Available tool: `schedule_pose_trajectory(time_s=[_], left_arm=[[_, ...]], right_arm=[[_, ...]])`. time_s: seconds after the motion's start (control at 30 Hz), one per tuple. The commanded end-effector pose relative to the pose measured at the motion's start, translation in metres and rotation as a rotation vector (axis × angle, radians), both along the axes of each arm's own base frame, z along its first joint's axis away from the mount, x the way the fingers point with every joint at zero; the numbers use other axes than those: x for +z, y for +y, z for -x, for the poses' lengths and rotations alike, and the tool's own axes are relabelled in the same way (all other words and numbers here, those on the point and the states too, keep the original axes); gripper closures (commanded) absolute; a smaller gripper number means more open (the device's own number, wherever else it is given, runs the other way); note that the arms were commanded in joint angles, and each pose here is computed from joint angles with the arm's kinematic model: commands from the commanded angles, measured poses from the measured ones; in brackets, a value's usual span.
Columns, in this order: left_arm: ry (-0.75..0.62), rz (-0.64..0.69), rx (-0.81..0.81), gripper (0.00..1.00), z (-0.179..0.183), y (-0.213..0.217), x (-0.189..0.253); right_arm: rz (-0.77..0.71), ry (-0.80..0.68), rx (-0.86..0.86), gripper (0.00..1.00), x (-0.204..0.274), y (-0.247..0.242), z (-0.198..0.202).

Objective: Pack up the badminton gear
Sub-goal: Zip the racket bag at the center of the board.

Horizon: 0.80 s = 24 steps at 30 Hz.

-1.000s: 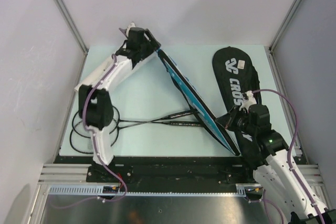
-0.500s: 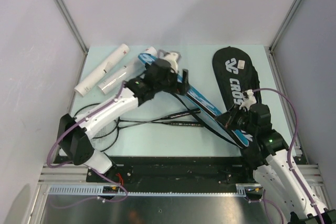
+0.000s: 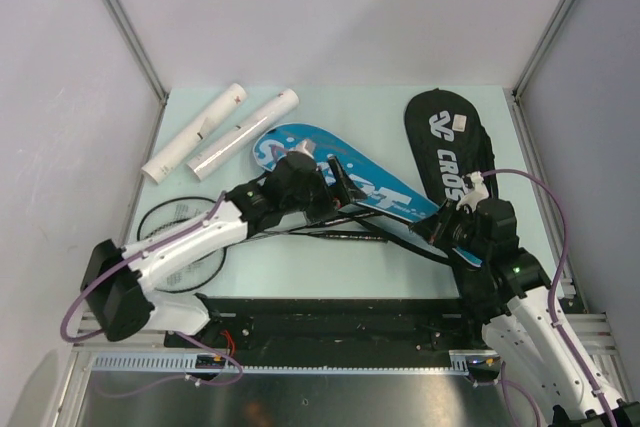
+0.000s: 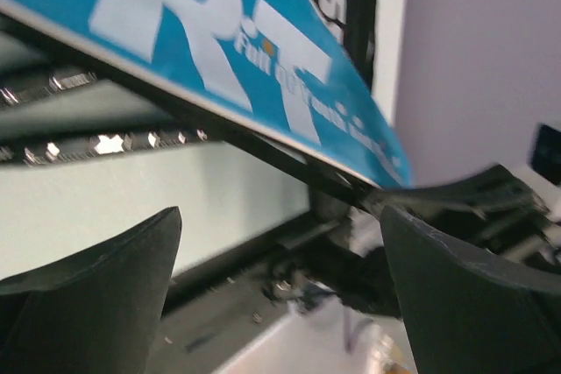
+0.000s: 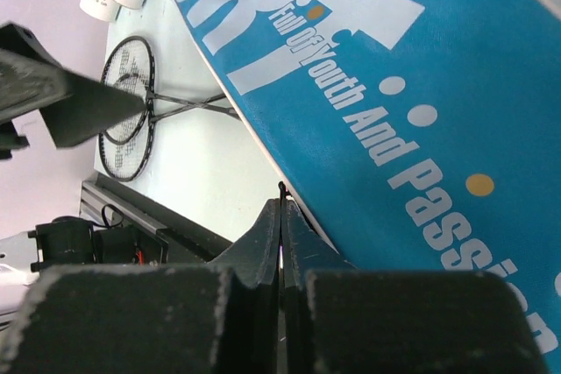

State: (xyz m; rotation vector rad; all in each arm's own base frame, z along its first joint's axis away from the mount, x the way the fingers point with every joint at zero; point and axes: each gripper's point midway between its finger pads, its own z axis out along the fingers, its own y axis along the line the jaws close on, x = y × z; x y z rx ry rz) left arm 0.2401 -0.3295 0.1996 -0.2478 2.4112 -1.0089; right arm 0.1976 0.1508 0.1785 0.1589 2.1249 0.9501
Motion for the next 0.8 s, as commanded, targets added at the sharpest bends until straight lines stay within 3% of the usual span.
schedule_pose_trajectory(time_s=[0.0,0.13,0.17,0.27,0.47,0.6,0.7,0.77], left_arm=[[0.192,0.344,0.065,0.0,0.029,-0.013,0.03],[0.303,0.483,0.112,0.0,0.041,-0.02,0.031],[0.288,0.6,0.12,0.0,0.035,-0.028,0.051],[0.358,0.713,0.181,0.0,0.031,-0.04,0.033],[0.307,0.662,0.25,0.0,0.0,-0.066,0.012],[0.344,0.632,0.289,0.02,-0.012,-0.077,-0.012],[0.355,0.632,0.348,0.2,-0.03,-0.075,-0.027],[0.299,0.637,0.335,0.44,-0.039,-0.074,-0.02]], right_arm=[[-0.046,-0.13,0.035,1.0,0.042,0.006,-0.003],[-0.05,-0.139,0.044,1.0,0.044,0.007,0.002],[-0.051,-0.138,0.047,1.0,0.044,0.007,0.003],[-0.055,-0.144,0.056,1.0,0.047,0.008,0.005],[-0.048,-0.146,0.057,1.0,0.046,0.007,0.009],[-0.047,-0.154,0.055,1.0,0.048,0.005,0.012],[-0.041,-0.157,0.047,1.0,0.048,0.002,0.016],[-0.033,-0.16,0.041,1.0,0.048,-0.001,0.02]])
